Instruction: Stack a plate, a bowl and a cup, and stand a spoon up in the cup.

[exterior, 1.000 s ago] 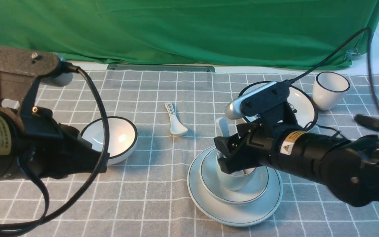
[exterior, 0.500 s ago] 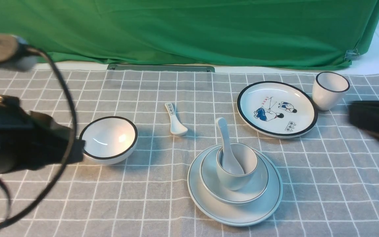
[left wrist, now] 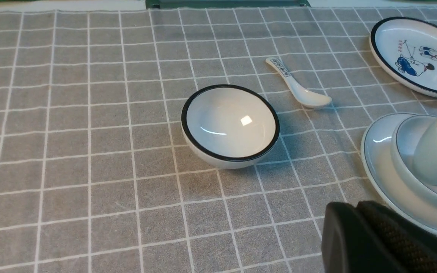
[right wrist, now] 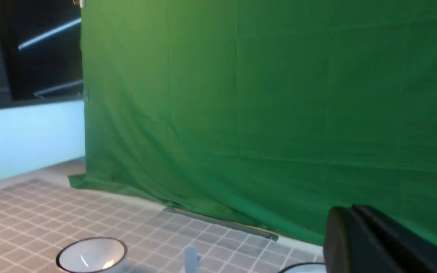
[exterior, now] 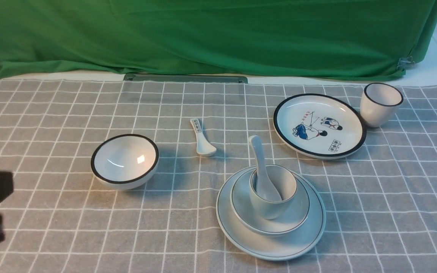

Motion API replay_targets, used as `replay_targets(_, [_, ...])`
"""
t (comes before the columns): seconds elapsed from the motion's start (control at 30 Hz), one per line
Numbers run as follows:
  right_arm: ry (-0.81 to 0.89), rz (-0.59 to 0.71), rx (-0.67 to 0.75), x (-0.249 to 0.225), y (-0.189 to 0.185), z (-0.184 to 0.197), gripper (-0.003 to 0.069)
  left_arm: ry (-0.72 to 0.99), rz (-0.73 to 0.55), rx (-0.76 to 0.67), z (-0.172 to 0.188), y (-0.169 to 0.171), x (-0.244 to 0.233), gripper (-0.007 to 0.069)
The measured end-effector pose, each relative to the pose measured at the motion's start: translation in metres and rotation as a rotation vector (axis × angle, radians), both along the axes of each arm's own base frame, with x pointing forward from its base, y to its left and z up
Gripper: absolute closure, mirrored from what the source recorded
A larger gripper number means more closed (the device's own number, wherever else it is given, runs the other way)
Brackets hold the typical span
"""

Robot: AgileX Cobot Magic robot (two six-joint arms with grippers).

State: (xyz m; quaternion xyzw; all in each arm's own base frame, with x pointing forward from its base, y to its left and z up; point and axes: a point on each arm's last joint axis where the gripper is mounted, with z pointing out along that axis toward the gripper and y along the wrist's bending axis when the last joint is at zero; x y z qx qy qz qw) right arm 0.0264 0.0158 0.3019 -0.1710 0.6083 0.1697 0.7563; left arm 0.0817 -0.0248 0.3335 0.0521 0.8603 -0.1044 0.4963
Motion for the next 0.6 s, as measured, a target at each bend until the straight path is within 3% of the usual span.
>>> replay_targets(0.27, [0.006, 0.002, -0.004, -0.001, 0.0, -0.001, 0.0622, -0.087, -0.015, -0.092, 0.001, 0.014, -0.022, 0.0615])
replay_targets(0.6, [0.009, 0.002, -0.006, -0.001, 0.0, -0.002, 0.0589, -0.11, -0.026, -0.108, 0.003, 0.013, -0.022, 0.0615])
